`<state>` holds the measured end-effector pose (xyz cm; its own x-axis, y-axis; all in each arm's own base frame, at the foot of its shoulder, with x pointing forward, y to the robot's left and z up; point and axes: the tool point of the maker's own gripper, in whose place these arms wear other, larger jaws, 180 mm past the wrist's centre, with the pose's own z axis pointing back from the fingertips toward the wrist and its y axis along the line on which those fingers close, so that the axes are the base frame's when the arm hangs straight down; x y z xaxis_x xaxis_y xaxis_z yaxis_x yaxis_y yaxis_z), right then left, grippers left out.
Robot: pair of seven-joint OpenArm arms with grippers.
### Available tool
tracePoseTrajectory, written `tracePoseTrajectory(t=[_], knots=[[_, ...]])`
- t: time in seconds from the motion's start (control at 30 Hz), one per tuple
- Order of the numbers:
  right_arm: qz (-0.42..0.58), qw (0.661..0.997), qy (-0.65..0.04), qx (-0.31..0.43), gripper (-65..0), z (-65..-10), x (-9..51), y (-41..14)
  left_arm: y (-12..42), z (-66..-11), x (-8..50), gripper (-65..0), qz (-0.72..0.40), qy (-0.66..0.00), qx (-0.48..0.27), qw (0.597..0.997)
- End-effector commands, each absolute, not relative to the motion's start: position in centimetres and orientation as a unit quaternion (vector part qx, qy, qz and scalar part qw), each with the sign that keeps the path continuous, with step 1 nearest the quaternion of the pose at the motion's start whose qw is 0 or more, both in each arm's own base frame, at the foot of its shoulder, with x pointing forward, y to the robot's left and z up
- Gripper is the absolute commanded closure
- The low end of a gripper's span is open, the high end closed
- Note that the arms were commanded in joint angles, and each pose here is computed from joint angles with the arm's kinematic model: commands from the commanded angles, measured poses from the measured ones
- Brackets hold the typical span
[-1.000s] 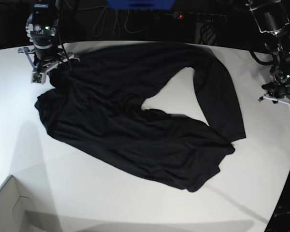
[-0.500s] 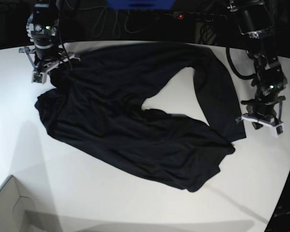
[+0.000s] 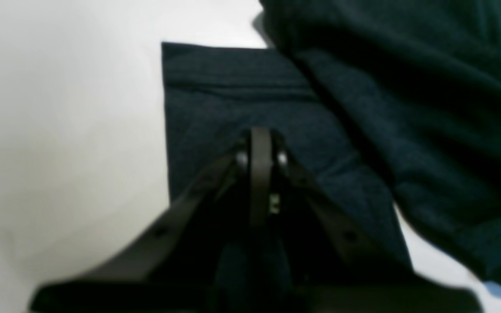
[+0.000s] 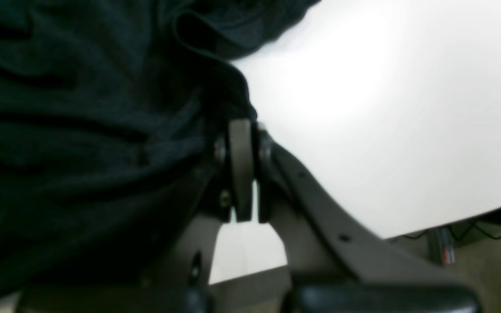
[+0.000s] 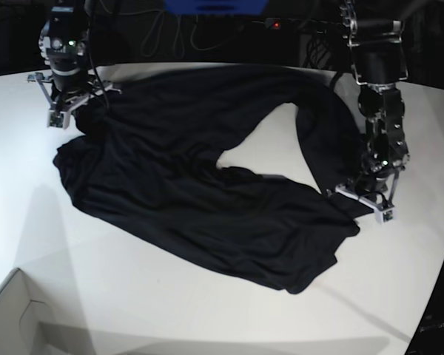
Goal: Layout the t-shirt on the table in an organized manner, then fold the t-shirt properly
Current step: 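Pull the sleeve held by the left gripper away from the shirt body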
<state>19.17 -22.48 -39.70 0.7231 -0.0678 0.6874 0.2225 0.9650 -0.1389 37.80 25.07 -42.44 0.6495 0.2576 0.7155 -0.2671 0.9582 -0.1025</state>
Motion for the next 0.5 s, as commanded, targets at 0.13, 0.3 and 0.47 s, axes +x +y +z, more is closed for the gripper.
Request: tracePoseTrajectory(t=[0.13,0.3,0.47], knots=[[-0.069,0.914,-0.383,-0.115,0.0,-38.7,19.9,-23.2,30.0,-42.3,35.7,-0.1,0.187,-0.390,0.038,0.901],[-0.072,0.921,-0.366,-0.114,0.0,-40.0,19.4,-23.2,34.5,-43.2,31.8,-0.1,0.255,-0.376,0.065,0.889],[-0.072,0.919,-0.370,-0.112,0.0,-40.8,19.3,-23.2,36.9,-43.2,30.1,-0.1,0.292,-0.374,0.079,0.876]])
